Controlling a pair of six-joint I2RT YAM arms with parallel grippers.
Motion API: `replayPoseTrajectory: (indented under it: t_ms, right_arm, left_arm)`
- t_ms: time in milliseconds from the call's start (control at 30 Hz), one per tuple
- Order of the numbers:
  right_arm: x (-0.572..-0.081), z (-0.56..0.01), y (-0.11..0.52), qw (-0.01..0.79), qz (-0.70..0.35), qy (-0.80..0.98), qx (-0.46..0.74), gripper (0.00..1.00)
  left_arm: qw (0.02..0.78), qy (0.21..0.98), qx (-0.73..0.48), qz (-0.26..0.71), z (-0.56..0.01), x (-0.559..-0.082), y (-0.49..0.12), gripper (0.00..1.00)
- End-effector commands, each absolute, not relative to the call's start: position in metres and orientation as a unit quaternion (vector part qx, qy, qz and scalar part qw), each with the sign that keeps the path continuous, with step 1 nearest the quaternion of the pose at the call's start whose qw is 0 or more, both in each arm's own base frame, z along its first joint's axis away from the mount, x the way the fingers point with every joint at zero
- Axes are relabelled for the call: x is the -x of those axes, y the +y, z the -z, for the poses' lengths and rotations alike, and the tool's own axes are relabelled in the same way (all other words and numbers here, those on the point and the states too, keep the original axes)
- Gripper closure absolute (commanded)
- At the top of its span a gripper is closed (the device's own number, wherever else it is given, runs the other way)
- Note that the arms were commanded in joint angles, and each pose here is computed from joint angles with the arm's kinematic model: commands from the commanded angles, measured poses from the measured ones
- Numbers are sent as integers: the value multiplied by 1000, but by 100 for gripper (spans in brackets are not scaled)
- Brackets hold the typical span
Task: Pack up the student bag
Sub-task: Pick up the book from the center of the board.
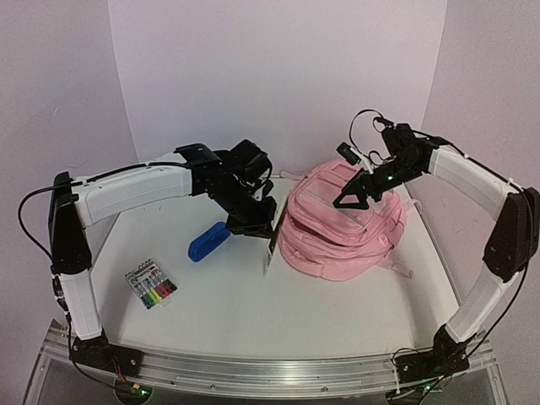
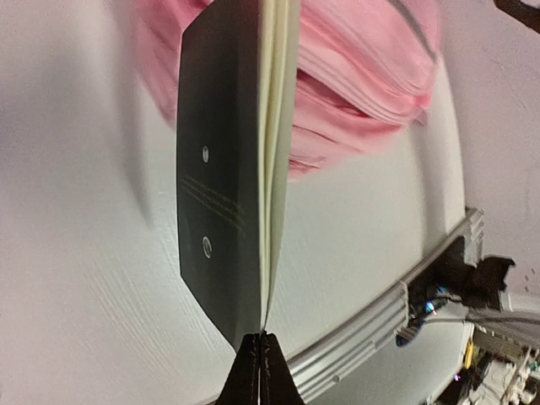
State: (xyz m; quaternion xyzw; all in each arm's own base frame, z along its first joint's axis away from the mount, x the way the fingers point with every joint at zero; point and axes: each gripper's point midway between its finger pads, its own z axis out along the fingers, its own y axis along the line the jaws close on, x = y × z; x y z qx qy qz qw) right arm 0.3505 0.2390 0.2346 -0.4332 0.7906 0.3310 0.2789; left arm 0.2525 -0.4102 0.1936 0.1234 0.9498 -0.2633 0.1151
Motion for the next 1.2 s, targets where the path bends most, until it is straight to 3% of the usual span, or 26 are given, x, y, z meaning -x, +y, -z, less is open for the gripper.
replayPoseTrajectory:
  t_ms: [0, 200, 333, 567, 767, 867, 900, 933, 1033, 1100, 1167]
  right_arm:
    - [-300, -270, 236, 325, -323, 669, 586, 2]
    - [-252, -260, 227, 283, -326, 599, 674, 2]
    - [-248, -257, 231, 262, -343, 600, 673, 3]
    - [-209, -258, 237, 184, -399, 572, 693, 19]
    - [-205, -259, 244, 174, -403, 576, 690, 64]
    - [-206, -263, 244, 170, -405, 589, 679, 94]
    - [-206, -266, 245, 169, -407, 596, 672, 100]
    - [-207, -269, 246, 170, -409, 604, 663, 100]
    - [-218, -284, 252, 173, -417, 633, 629, 100]
    - [-229, -291, 257, 168, -426, 658, 598, 100]
    - [-242, -296, 261, 155, -440, 685, 559, 100]
  left_arm:
    - [147, 874, -255, 387, -268, -215, -437, 100]
    - [114, 829, -335, 433, -286, -177, -455, 100]
    - [90, 811, -387, 430, -286, -151, -471, 100]
    - [126, 783, -409, 451, -309, -147, -479, 100]
    - [128, 787, -406, 448, -308, -148, -476, 100]
    - [169, 797, -379, 438, -311, -159, -467, 100]
    - [188, 808, -359, 427, -310, -168, -461, 100]
    - [218, 820, -333, 412, -311, -181, -454, 99]
    - [271, 843, -249, 394, -314, -208, -425, 61]
    - [308, 842, -198, 396, -321, -221, -406, 30]
    - [337, 833, -169, 404, -327, -225, -390, 19]
